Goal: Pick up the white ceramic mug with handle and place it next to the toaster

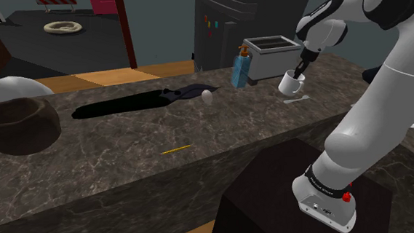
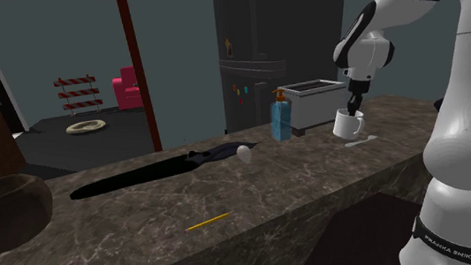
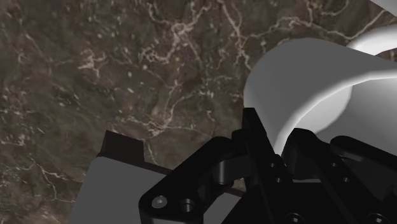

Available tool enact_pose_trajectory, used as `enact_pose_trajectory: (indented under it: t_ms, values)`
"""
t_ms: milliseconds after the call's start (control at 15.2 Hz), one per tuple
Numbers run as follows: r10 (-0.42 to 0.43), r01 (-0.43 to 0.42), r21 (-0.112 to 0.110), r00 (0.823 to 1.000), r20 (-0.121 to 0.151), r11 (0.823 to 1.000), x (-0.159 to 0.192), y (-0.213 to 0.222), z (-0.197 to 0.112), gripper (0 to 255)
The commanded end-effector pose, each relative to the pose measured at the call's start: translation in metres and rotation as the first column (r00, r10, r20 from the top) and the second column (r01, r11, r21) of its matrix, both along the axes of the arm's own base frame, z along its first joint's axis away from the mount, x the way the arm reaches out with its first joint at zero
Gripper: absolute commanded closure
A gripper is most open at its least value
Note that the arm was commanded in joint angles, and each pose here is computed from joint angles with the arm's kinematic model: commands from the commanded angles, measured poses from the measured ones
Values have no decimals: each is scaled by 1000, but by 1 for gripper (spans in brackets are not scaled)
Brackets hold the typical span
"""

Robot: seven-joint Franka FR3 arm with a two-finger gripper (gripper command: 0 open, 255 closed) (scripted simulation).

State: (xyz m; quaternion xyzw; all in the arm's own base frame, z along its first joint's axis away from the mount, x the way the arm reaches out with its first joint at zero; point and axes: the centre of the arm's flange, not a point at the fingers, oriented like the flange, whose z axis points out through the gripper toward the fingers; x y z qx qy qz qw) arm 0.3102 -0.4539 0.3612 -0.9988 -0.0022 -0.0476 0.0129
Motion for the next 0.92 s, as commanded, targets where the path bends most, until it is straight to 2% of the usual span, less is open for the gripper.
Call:
enact_pose_trajectory:
  t_ms: [0, 330, 396, 726, 858]
  values:
    - [0, 0, -1, 1000, 1, 1000, 0, -1, -2, 255]
    - [0, 0, -1, 1000, 1, 1000, 0, -1, -2, 255]
    - [0, 0, -1, 1000, 1, 1000, 0, -1, -2, 0]
    - [0, 0, -1, 1000, 1, 1000, 0, -1, -2, 0]
    - [0, 0, -1, 1000, 1, 1000, -3, -1, 24, 0]
